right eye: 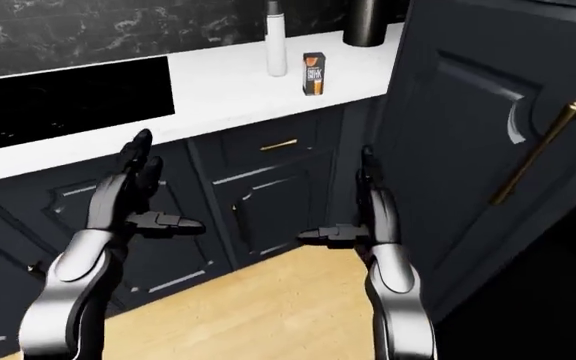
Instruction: Move the drinks to the dining counter.
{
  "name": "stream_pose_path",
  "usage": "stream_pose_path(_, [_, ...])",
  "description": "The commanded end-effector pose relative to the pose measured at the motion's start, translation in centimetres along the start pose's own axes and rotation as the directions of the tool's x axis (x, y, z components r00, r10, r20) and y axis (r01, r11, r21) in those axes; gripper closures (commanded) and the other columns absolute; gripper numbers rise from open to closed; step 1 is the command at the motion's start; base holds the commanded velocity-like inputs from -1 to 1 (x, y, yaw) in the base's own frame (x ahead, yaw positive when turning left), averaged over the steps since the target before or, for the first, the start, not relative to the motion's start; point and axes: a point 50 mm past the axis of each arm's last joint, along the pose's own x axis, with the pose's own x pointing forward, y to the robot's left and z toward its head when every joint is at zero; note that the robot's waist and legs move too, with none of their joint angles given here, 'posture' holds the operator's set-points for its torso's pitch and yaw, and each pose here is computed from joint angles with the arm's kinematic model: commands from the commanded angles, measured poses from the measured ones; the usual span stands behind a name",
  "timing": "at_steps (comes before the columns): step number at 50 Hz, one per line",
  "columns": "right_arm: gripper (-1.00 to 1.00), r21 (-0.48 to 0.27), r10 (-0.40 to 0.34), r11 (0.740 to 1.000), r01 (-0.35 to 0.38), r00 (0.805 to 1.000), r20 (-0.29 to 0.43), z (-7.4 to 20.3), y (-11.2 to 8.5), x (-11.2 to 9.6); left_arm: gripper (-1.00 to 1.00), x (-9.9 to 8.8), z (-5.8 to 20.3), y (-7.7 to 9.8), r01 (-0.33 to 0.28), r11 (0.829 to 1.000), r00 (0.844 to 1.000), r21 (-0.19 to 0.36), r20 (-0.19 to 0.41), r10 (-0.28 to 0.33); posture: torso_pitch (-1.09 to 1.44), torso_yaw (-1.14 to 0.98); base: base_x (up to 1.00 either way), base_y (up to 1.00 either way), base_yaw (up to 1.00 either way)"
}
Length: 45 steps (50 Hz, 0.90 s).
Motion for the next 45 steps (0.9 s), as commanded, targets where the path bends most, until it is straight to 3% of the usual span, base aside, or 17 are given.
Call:
stream_pose_path(1, [-1.0,-0.002,0.03,1.0,-0.03,0.995,0.096,2.1,0.5,0.1,-1.0,-0.1,2.0,0.8,-0.04,0.999,0.996,0.018,0.081,0.039,0.0,0.0,0.77,0.0,0.0])
stream_pose_path(11, [-1.0,0.018,0.023,1.0,-0.025,0.992,0.127,3.6,0.2,0.0,-1.0,-0.1,2.9,0.7,-0.039,0.999,0.994,0.037,0.102,0.035,0.0,0.0,0.8,0.0,0.0])
stream_pose_path(15, [-1.0,0.059,0.038,0.997,-0.046,0.991,0.125,4.0,0.1,-0.2,-1.0,0.0,2.9,0.6,-0.039,0.998,0.994,0.04,0.106,0.034,0.0,0.0,0.62,-0.01,-0.14])
stream_pose_path(21, [-1.0,0.052,0.053,0.997,-0.059,0.991,0.124,4.1,0.2,-0.3,-1.0,0.0,2.8,0.5,-0.038,0.998,0.994,0.042,0.104,0.033,0.0,0.0,0.15,0.0,-0.87])
stream_pose_path(26, [-1.0,-0.011,0.062,0.998,-0.062,0.987,0.147,4.5,0.6,-0.2,-1.0,-0.1,3.3,0.9,-0.047,0.998,0.993,0.041,0.114,0.042,0.0,0.0,0.27,0.0,0.0])
stream_pose_path(45, [-1.0,0.0,0.067,0.998,-0.068,0.984,0.168,5.9,0.7,-0.5,-1.0,0.0,3.6,1.1,-0.051,0.998,0.992,0.038,0.119,0.046,0.0,0.0,0.64,0.0,0.0])
